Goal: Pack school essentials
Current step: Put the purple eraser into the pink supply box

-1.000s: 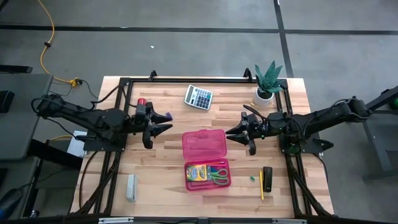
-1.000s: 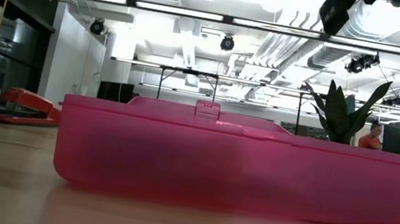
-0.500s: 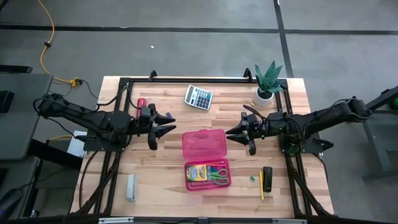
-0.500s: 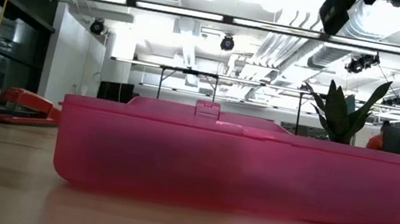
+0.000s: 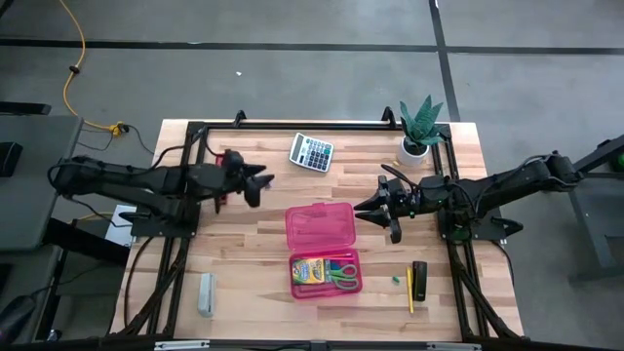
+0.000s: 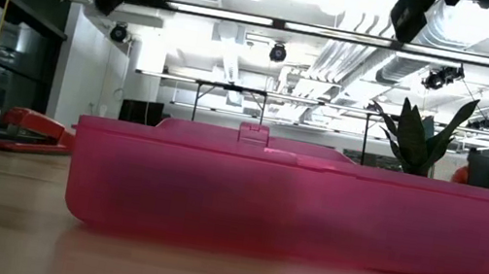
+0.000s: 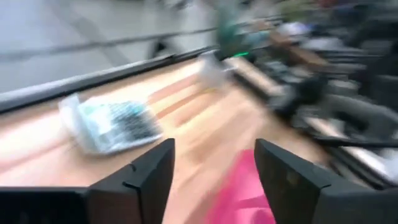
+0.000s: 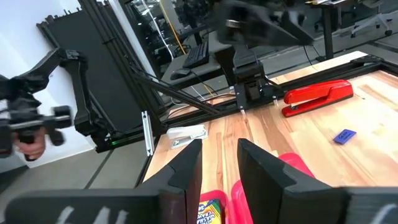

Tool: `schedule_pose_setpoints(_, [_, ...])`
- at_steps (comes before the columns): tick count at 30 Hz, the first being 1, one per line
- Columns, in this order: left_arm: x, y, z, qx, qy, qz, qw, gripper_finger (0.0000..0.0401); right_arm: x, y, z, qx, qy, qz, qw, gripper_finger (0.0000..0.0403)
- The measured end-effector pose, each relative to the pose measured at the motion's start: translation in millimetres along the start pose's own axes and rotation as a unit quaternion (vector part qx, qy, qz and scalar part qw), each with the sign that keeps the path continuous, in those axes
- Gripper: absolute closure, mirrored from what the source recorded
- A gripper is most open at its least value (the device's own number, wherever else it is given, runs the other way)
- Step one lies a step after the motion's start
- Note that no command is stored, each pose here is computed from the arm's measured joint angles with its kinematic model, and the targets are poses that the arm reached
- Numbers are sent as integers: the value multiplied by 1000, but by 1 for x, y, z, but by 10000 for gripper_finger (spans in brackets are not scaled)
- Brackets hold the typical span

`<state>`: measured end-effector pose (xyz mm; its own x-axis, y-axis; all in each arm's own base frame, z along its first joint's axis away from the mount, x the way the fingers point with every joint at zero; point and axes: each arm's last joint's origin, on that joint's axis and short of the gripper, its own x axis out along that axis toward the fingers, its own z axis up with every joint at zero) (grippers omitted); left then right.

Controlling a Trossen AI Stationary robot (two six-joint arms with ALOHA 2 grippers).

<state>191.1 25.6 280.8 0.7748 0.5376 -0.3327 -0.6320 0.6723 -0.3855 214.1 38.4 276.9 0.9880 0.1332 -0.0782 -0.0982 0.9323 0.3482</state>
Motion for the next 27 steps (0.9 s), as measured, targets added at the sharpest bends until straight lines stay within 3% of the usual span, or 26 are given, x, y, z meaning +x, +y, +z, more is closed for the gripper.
schedule_pose_setpoints(6, [4,33,-11,-99,60,144,983,168,0,-1,0,-1,-4,-9,1000,309])
schedule_pose_setpoints(12, [5,40,-10,-123,70,158,977,167,0,-1,0,3,-5,-12,1000,309])
schedule_pose_setpoints(18, [15,44,-8,-125,38,194,972,167,0,-1,0,50,-5,-12,999,309])
schedule_pose_setpoints(21, [27,50,-11,-137,60,207,967,167,0,-1,0,77,-8,-17,997,309])
schedule_pose_setpoints(27, [63,69,-29,-164,132,270,940,167,0,-3,1,81,-22,-46,995,309])
